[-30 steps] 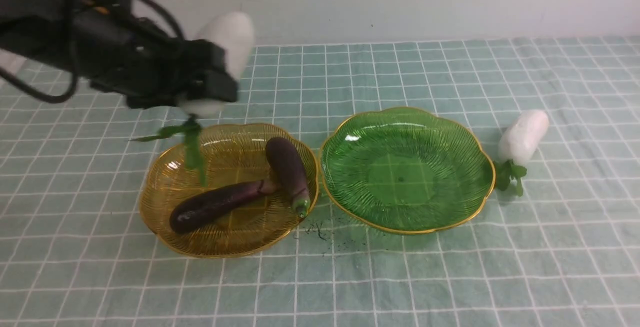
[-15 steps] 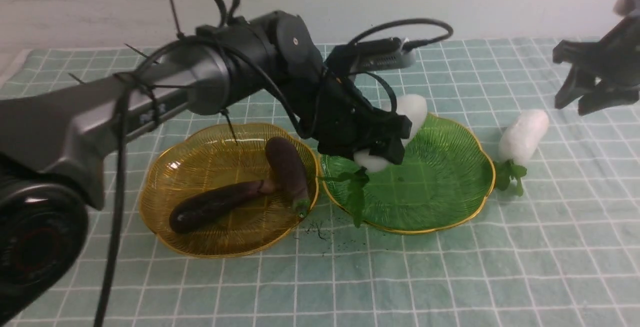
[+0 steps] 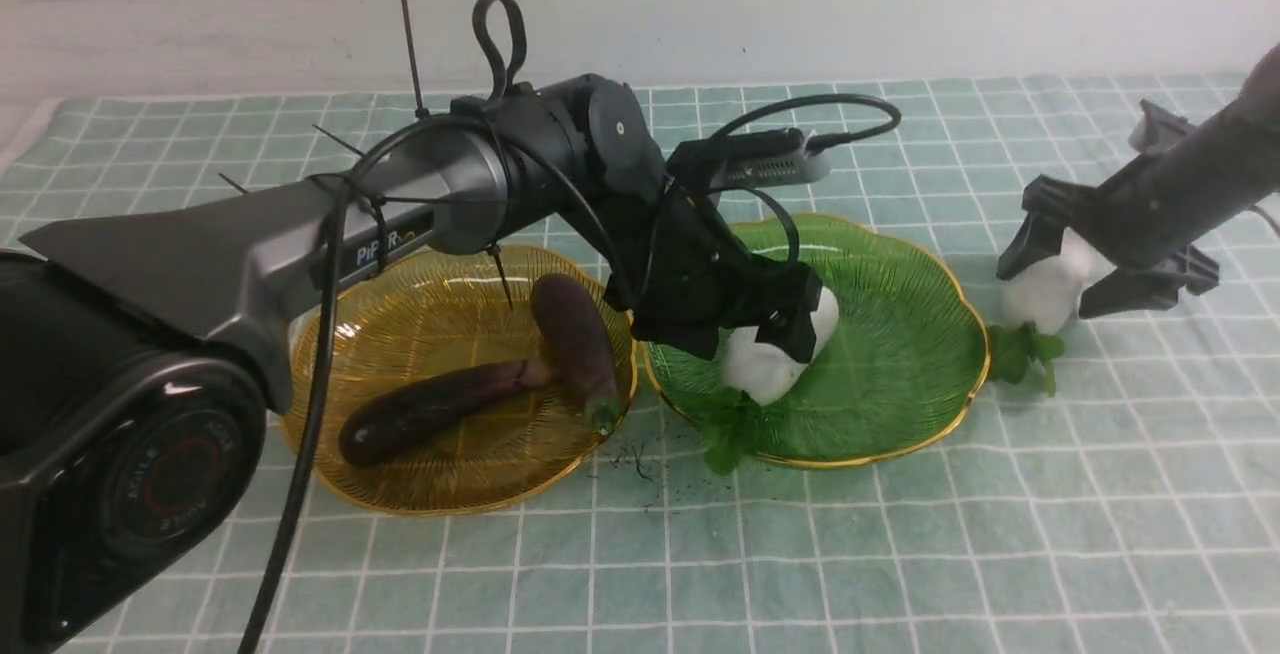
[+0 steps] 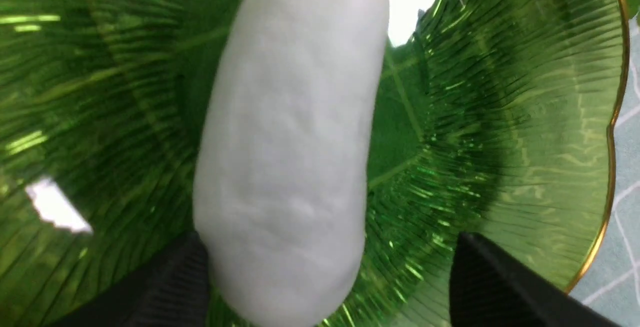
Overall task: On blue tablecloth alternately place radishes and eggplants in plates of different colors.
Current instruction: 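Place the white radish on the plate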
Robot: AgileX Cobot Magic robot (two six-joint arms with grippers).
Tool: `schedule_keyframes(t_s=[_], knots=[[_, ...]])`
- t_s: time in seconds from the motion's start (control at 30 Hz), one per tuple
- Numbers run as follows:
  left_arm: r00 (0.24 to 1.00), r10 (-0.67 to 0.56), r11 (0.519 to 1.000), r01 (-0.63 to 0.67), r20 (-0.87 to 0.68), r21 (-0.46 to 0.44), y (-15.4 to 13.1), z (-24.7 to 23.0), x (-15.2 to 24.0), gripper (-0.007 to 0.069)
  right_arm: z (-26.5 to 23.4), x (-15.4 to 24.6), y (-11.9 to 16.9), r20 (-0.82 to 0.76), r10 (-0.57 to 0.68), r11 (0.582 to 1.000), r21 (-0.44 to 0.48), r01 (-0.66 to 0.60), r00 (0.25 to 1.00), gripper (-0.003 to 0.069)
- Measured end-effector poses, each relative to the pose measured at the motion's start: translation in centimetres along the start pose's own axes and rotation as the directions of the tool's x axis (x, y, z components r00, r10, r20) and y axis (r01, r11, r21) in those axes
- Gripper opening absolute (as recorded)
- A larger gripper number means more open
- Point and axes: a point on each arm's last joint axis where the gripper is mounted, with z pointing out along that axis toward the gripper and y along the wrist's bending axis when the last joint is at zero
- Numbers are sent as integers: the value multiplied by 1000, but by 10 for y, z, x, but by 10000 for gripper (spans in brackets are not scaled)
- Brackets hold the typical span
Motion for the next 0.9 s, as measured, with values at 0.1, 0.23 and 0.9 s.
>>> schedule_keyframes(t_s=[0.1,0.23,0.9], knots=[[999,-13,1000,12,-34,-20,4,-29,0,335,-5,-2,-3,11,-20,999,25,20,1000,474],[999,52,993,-52,-6,-109,8,-99,-2,41,-56,-8,-6,61,-36,998,51,33,997,475],[958,216,927,-140,189,-349,-25,-289,77,-8,-89,50,125,-67,-324,939,-140,313,944,475]])
